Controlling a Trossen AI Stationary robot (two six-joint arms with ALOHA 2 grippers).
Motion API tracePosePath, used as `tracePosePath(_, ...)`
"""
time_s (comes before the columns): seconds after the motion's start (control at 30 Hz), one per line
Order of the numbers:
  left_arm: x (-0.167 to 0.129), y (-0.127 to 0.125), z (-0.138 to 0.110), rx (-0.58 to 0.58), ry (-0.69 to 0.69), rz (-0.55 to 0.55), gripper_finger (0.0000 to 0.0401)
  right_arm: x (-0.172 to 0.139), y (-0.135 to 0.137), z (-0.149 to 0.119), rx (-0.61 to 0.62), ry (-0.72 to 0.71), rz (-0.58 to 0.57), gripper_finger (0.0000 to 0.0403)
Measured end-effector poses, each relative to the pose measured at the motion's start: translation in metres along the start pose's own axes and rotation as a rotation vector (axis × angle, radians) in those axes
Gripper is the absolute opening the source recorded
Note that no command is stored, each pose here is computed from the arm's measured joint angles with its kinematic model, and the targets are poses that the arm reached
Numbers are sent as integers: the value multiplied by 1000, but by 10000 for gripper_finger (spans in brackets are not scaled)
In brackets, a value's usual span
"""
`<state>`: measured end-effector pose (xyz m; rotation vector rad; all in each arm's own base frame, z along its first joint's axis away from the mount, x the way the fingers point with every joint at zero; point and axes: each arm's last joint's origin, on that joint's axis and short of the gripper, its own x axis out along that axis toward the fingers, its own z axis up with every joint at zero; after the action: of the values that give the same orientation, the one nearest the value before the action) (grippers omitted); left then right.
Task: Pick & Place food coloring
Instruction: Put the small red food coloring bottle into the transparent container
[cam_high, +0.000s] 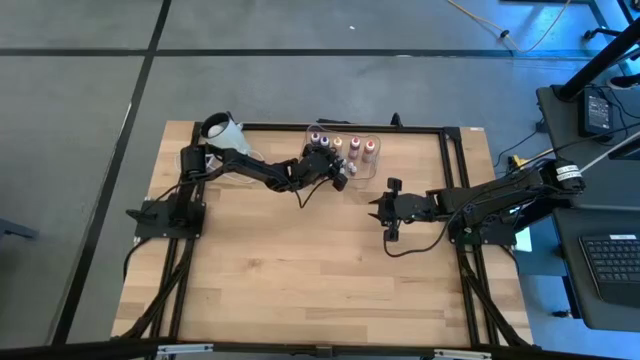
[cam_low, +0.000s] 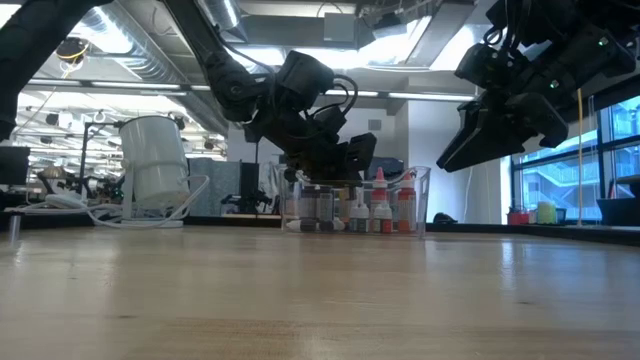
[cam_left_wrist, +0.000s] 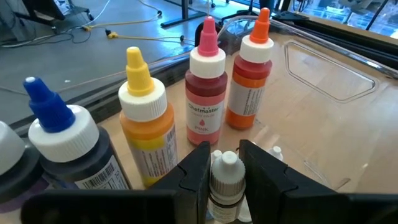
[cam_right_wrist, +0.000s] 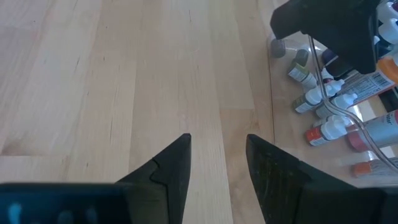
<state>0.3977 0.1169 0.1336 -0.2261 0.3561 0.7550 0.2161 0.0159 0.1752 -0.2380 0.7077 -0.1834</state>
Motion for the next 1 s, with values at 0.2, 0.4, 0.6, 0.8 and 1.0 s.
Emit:
tracePosePath(0.2,0,0,0,2,0,-1,75,0,0,0,0,0,0,156)
tracePosePath(0.4,0,0,0,2,0,0,75,0,0,0,0,0,0,156)
tracePosePath(0.6,0,0,0,2,0,-1,75,0,0,0,0,0,0,156)
tracePosePath(0.8,0,0,0,-6,0,0,79,0,0,0,0,0,0,156)
tracePosePath(1.0,0,0,0,-9,1,0,109,0,0,0,0,0,0,156)
